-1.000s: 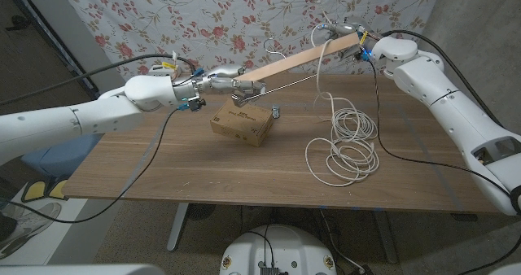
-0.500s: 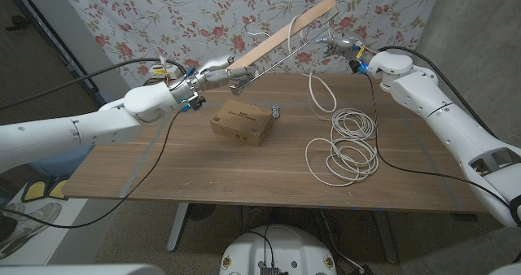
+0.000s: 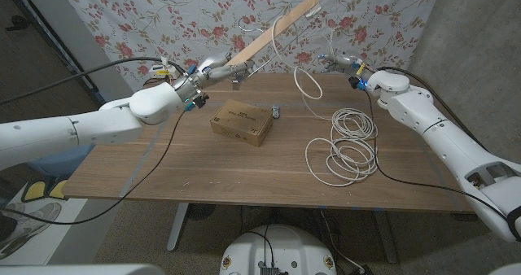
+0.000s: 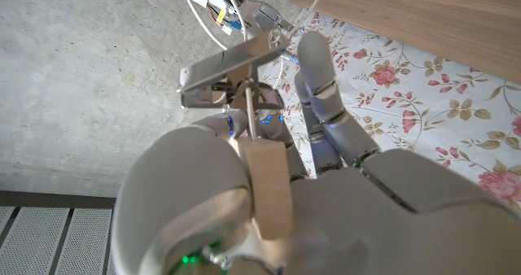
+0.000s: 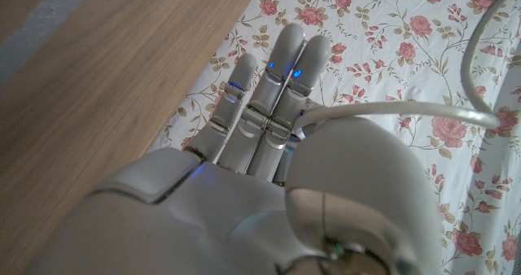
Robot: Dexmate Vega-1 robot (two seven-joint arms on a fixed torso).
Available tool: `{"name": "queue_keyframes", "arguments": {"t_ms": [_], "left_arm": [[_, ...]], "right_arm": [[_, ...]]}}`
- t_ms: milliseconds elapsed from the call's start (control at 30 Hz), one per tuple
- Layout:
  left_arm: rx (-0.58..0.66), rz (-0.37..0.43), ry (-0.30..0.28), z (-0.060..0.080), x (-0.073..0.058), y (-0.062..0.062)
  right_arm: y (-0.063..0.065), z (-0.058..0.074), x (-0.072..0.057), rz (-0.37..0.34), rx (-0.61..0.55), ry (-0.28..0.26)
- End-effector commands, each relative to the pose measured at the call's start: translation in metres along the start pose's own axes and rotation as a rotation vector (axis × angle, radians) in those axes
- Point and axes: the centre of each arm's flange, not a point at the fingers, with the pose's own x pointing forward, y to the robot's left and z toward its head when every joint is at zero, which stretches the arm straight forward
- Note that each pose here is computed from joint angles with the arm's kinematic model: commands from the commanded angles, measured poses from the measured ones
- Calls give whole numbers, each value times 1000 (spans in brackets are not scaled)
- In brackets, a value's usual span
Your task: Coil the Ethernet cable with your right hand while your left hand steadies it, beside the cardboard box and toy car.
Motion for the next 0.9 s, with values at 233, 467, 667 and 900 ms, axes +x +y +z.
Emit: {"name": "queue_keyframes", "arguments": {"t_ms": [233, 467, 667, 900], "left_arm": [[190, 97, 121, 7, 16, 4], [293, 112, 183, 11, 26, 2], [359, 93, 242, 10, 36, -1], [411, 15, 292, 6, 51, -7]], "right_arm": [[-1, -80, -30, -69, 126, 76], [-3, -107, -49, -130, 164, 92], [-6, -122, -70, -199, 183, 83], [-7, -124, -96, -296, 132, 44]]}}
